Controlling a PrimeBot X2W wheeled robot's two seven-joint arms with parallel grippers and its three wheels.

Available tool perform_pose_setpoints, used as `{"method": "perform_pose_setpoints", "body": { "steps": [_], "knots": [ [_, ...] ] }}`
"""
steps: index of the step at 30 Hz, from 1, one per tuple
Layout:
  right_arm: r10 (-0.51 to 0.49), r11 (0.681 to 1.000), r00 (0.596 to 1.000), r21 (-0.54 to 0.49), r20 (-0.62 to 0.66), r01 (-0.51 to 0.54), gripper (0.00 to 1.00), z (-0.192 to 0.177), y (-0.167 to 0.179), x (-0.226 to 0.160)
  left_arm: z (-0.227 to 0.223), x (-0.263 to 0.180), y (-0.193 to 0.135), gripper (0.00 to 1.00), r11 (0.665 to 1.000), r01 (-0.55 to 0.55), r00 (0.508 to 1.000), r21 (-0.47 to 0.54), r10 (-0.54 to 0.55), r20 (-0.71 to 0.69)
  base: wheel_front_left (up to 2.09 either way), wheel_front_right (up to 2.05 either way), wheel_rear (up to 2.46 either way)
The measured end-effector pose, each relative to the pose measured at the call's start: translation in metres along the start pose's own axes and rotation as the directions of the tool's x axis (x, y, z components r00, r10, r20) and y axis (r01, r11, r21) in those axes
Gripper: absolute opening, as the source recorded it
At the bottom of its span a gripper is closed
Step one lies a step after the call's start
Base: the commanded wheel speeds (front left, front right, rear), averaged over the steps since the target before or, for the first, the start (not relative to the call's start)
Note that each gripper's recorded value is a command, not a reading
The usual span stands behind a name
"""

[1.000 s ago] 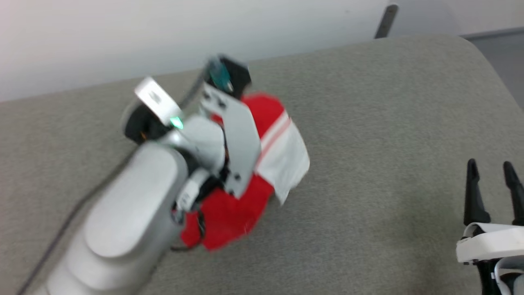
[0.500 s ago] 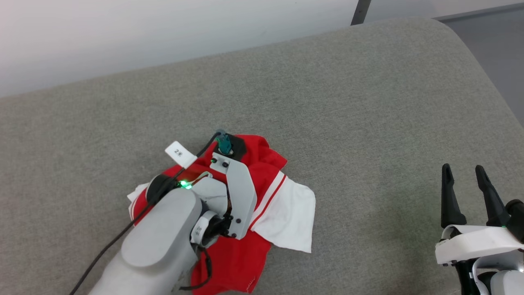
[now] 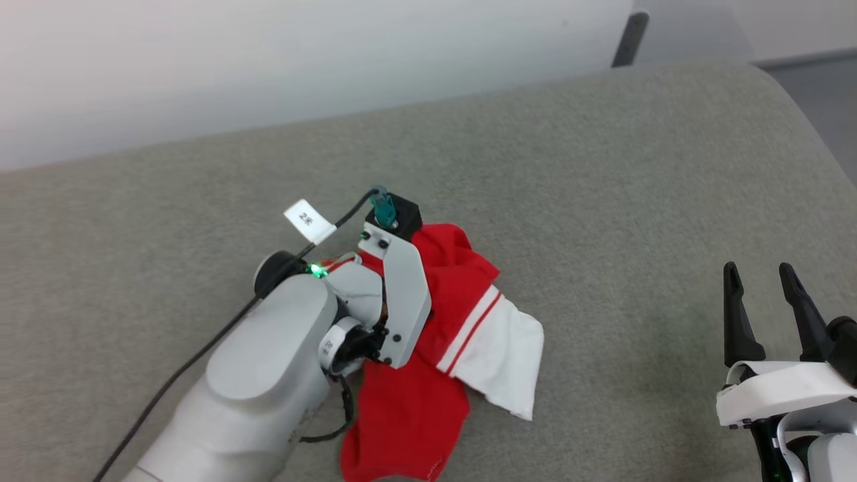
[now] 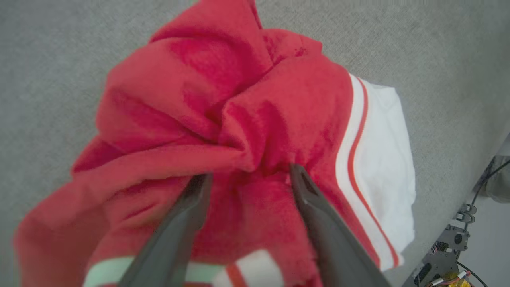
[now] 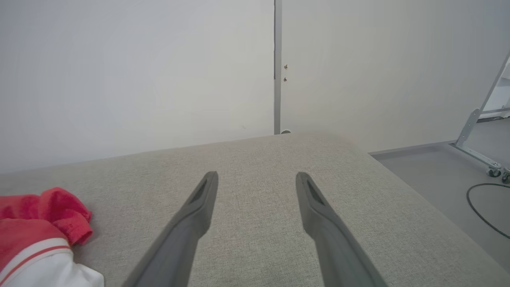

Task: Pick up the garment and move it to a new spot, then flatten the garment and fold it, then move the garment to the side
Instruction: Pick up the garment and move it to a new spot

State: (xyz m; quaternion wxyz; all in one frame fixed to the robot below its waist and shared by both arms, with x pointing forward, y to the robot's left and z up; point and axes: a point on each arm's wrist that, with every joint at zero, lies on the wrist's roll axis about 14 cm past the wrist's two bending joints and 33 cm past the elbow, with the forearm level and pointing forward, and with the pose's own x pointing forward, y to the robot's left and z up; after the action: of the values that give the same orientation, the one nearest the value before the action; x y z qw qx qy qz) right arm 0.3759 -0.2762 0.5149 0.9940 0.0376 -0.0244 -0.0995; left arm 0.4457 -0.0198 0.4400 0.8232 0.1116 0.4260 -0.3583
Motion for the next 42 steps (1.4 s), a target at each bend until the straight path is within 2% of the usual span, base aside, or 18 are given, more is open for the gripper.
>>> {"method": "perform_pose_setpoints", "body": {
  "steps": [7, 13, 20, 27, 37, 42],
  "knots": [
    [0.063, 0.998, 0.998, -0.010, 0.028, -0.063, 1.00, 0.014, 0.015, -0.001, 0.029, -0.044, 0.007, 1.00, 0.999, -0.034, 0.984, 0.012, 0.031, 0.173, 0.00, 0.00, 0.00],
    [0.121, 0.993, 0.992, -0.018, 0.042, -0.120, 1.00, 0.022, 0.030, -0.007, 0.041, -0.094, 0.019, 1.00, 0.996, -0.082, 0.917, -0.028, 0.086, 0.389, 0.00, 0.00, 0.00],
    [0.188, 0.982, 0.980, -0.027, 0.068, -0.186, 1.00, 0.033, 0.050, -0.006, 0.028, -0.159, 0.057, 1.00, 0.974, -0.186, 0.770, -0.132, 0.228, 0.596, 0.00, 0.00, 0.00],
    [0.237, 0.971, 0.969, -0.025, 0.067, -0.236, 1.00, 0.032, 0.067, -0.010, -0.002, -0.219, 0.091, 1.00, 0.925, -0.304, 0.583, -0.227, 0.369, 0.724, 0.00, 0.00, 0.00],
    [0.269, 0.963, 0.961, -0.022, 0.070, -0.268, 1.00, 0.031, 0.079, -0.013, -0.068, -0.277, 0.117, 1.00, 0.824, -0.405, 0.357, -0.395, 0.541, 0.762, 0.00, 0.00, 0.00],
    [0.273, 0.962, 0.960, -0.012, 0.065, -0.273, 1.00, 0.028, 0.082, -0.015, -0.101, -0.288, 0.123, 1.00, 0.780, -0.440, 0.304, -0.444, 0.595, 0.745, 0.00, 0.00, 0.00]
  ]
}}
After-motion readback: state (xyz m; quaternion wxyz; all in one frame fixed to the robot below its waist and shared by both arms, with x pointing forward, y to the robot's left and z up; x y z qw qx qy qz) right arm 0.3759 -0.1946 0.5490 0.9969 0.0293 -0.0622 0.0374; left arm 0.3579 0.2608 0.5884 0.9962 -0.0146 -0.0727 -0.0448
